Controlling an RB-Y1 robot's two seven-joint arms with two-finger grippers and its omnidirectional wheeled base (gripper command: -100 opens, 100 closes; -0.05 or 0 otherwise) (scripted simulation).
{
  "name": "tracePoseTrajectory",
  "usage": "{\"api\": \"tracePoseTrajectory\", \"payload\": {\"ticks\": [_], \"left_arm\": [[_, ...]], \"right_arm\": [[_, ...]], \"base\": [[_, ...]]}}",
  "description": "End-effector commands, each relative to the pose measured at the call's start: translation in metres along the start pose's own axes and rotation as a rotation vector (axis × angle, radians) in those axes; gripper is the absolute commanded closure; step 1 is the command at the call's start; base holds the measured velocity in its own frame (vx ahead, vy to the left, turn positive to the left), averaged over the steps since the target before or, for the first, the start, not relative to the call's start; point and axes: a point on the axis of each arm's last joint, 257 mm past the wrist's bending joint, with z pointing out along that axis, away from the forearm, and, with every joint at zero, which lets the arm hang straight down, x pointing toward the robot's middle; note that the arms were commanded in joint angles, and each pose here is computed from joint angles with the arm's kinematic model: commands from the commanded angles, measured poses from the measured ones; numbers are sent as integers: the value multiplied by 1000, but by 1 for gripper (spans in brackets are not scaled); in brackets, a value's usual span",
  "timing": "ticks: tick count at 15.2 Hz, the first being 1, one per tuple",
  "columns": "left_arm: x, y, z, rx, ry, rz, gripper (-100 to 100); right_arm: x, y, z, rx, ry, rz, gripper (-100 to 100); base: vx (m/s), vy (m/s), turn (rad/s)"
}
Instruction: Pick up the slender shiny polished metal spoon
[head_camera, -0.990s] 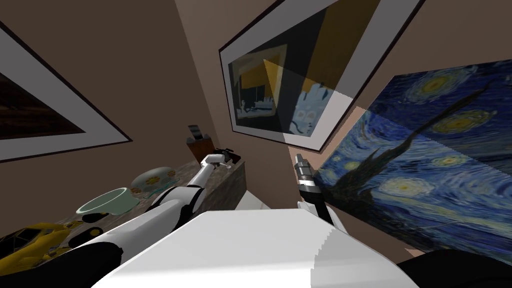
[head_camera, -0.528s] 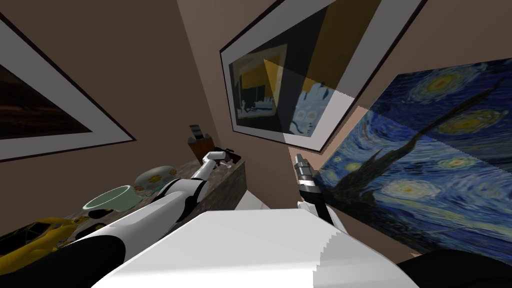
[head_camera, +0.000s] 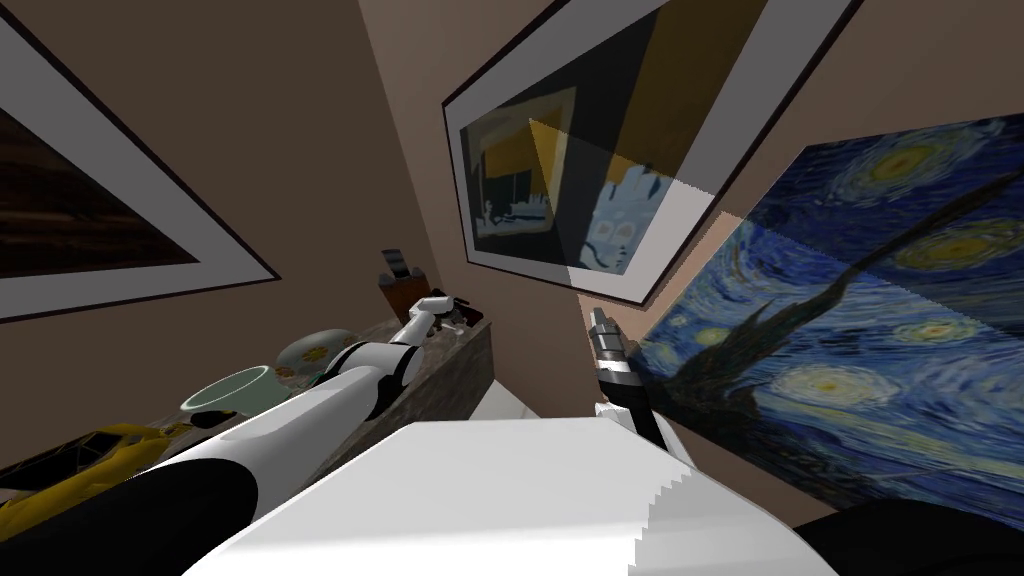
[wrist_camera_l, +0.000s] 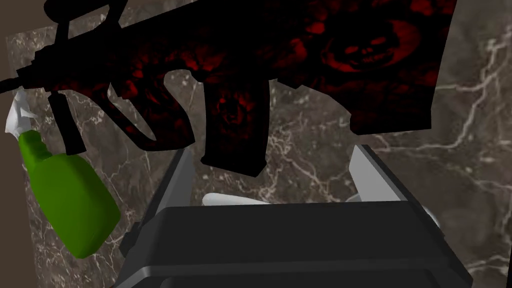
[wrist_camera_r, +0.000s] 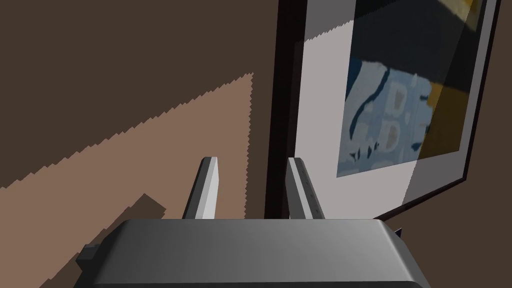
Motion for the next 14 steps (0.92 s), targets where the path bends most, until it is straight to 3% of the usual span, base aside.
{"api": "tracePoseTrajectory", "payload": {"ticks": [1, 2, 4, 7, 14], "left_arm": [[-5, 10, 0, -43, -34, -33, -100], [1, 15, -4, -70, -45, -62, -100], [-6, 19, -2, -83, -63, -66, -100], [-10, 37, -5, -154, -116, -121, -100], [-23, 70, -9, -257, -203, -189, -100]], "right_arm": [[0, 0, 0, 0, 0, 0, 0], [0, 0, 0, 0, 0, 0, 0], [0, 0, 0, 0, 0, 0, 0], [0, 0, 0, 0, 0, 0, 0], [0, 0, 0, 0, 0, 0, 0]], "base": [[2, -13, 30], [1, -13, 34], [2, -11, 17], [4, -8, 25], [14, -8, 19]]}}
